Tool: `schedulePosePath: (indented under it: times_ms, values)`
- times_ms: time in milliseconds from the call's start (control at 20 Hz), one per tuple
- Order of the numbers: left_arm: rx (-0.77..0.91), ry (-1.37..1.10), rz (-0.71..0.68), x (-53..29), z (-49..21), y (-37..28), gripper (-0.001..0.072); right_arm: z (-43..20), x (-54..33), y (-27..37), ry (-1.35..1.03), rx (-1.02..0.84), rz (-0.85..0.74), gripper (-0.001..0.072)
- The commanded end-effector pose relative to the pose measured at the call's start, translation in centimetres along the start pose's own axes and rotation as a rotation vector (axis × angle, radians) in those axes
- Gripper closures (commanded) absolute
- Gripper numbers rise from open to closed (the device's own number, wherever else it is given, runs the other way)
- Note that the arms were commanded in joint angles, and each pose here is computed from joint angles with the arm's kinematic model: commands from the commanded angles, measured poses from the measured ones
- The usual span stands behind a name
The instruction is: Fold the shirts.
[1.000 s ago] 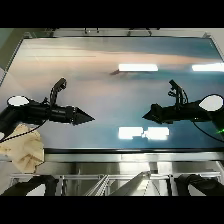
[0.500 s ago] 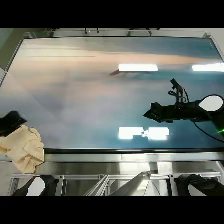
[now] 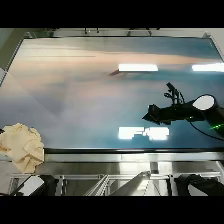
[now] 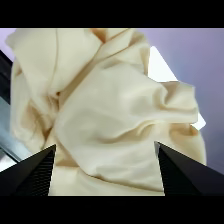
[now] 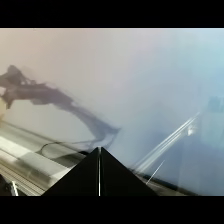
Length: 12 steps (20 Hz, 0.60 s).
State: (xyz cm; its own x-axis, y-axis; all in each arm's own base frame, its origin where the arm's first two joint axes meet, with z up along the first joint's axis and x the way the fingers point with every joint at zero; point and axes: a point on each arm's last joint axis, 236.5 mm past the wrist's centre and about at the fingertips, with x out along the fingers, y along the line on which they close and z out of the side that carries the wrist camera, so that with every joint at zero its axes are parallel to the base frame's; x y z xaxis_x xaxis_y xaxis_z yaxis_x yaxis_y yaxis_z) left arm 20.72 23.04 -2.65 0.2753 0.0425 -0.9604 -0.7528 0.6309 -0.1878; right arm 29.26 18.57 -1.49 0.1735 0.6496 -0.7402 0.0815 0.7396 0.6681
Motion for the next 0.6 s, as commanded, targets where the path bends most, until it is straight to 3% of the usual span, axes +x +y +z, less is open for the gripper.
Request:
schedulePosePath:
  times_ms: [0,300,350,400,450,500,550]
  values:
    - [0.015,0.102,0.060,1.4,0.7,2.4,-0.0006,-0.7,1.2,-1.1,0.058,0.033,-0.014,0.0701]
    - [0.017,0.262,0.041,6.4,-0.6,3.4,-0.0004,-1.0,1.6,-1.4,0.078,0.048,-0.015,0.0701]
    - [0.013,0.279,0.038,7.1,-0.9,3.5,0.0045,-0.9,1.6,-1.4,0.077,0.048,-0.015,0.0701]
    - [0.010,0.284,0.037,7.5,-0.9,3.6,0.0185,-0.9,1.6,-1.4,0.077,0.048,-0.015,0.0701]
    - [0.003,0.288,0.027,7.9,-0.9,3.4,0.0421,-0.9,1.6,-1.3,0.077,0.050,-0.012,0.0701]
    - [-0.009,0.286,-0.003,8.1,-0.9,2.7,0.0706,-0.9,1.6,-1.0,0.075,0.056,-0.001,0.0701]
    - [-0.025,0.269,-0.054,7.9,-0.4,1.4,0.0687,-0.8,1.6,-0.7,0.073,0.064,0.013,0.0701]
